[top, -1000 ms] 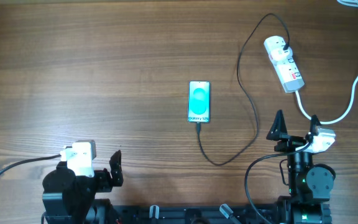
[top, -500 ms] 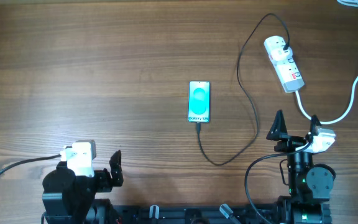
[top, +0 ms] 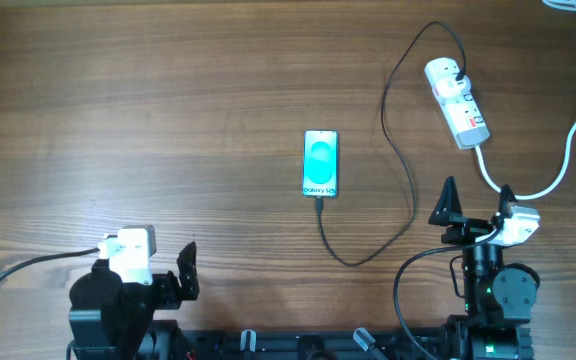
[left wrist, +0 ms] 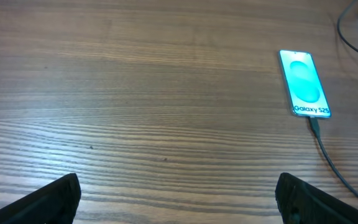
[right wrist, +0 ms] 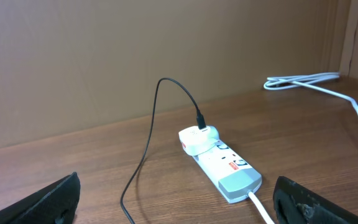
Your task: Plug charger to phone and switch on socket
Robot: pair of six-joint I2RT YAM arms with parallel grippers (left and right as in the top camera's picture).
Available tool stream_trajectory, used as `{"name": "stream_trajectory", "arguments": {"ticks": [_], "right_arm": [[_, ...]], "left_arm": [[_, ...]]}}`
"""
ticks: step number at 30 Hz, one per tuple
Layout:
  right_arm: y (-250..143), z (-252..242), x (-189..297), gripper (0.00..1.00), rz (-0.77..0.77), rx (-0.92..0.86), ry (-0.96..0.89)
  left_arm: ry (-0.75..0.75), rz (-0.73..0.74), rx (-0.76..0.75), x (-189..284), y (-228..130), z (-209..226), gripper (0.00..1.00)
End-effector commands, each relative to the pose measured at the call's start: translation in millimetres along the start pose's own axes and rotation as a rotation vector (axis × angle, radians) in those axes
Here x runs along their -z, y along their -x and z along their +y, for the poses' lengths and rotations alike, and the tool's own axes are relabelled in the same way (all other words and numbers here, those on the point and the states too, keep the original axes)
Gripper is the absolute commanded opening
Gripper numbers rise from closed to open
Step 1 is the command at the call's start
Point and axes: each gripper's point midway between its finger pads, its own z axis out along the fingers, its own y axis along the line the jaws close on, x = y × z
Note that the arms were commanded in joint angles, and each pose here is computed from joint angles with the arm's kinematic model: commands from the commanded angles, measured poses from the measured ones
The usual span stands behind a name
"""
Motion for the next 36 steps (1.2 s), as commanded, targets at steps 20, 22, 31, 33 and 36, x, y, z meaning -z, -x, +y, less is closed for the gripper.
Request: {"name": "stream_trajectory", "arguments": {"ticks": [20,22,31,33,36], "right_arm": [[4.7,-3.2,0.9,1.0,-0.022,0.014,-0.018],[4.7,-3.2,0.9,1.0,-0.022,0.014,-0.018],[4.7,-3.2,0.9,1.0,-0.022,0.014,-0.018],[4.7,-3.2,0.9,1.0,-0.022,0.014,-0.018],[4.7,-3.2,0.9,1.0,-0.022,0.014,-0.018]], "left_arm": [[-0.127,-0.617,-0.096,-54.8,62.7,-11.0,1.0],[-0.12,-0.591,-0.09,-64.5,53.7,-8.2,1.0],[-0.049,-0.669,-0.077,-66.1,60.9,4.8,1.0],[-0.043,-0.626,-0.073,-72.7,52.4,6.1,1.0],[-0.062,-0.584,-0.073,-78.6,43.7,1.2,1.0]]}}
